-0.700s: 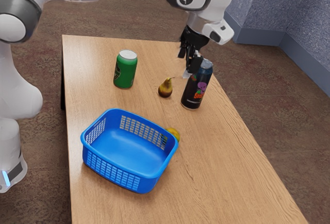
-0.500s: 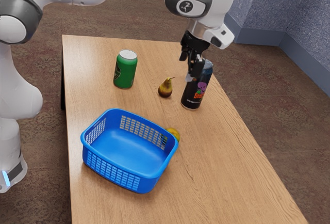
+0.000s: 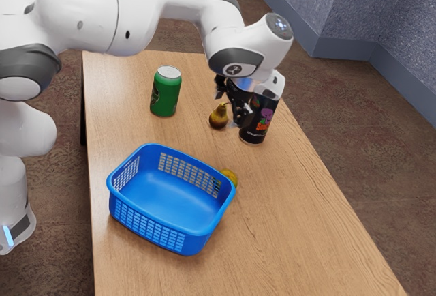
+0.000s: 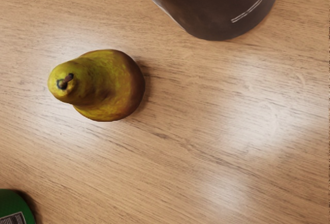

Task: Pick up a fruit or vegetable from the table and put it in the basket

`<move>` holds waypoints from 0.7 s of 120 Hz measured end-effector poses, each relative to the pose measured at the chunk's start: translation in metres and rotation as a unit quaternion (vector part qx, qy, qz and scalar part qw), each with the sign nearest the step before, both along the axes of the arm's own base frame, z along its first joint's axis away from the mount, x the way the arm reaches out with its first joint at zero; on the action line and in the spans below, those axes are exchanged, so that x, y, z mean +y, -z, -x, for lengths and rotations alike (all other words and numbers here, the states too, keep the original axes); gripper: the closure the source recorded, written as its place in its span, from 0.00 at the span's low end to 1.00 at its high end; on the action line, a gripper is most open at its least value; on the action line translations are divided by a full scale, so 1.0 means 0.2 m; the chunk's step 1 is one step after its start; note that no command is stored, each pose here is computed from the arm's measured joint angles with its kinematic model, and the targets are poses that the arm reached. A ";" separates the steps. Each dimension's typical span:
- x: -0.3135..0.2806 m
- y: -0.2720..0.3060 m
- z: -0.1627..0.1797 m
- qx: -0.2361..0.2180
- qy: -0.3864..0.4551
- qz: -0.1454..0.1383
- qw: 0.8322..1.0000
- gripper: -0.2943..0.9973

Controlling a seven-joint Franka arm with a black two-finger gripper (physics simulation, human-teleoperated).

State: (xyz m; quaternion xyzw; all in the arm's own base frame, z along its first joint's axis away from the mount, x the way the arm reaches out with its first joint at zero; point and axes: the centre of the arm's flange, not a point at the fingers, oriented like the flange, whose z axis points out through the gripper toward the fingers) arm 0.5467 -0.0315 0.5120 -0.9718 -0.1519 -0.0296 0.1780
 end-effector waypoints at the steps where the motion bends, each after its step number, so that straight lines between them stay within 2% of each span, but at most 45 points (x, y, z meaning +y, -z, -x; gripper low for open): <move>1: 0.00 0.01 0.00 -0.003 0.000 0.001 1.000 0.23; 20: 0.08 0.09 0.01 -0.065 -0.014 0.012 0.998 0.23; 46: 0.19 0.13 0.01 -0.121 -0.041 0.018 0.992 0.23; 70: 0.23 0.25 0.07 -0.144 -0.068 0.005 0.987 0.23; 84: 0.28 0.29 0.11 -0.155 -0.095 0.009 0.983 0.23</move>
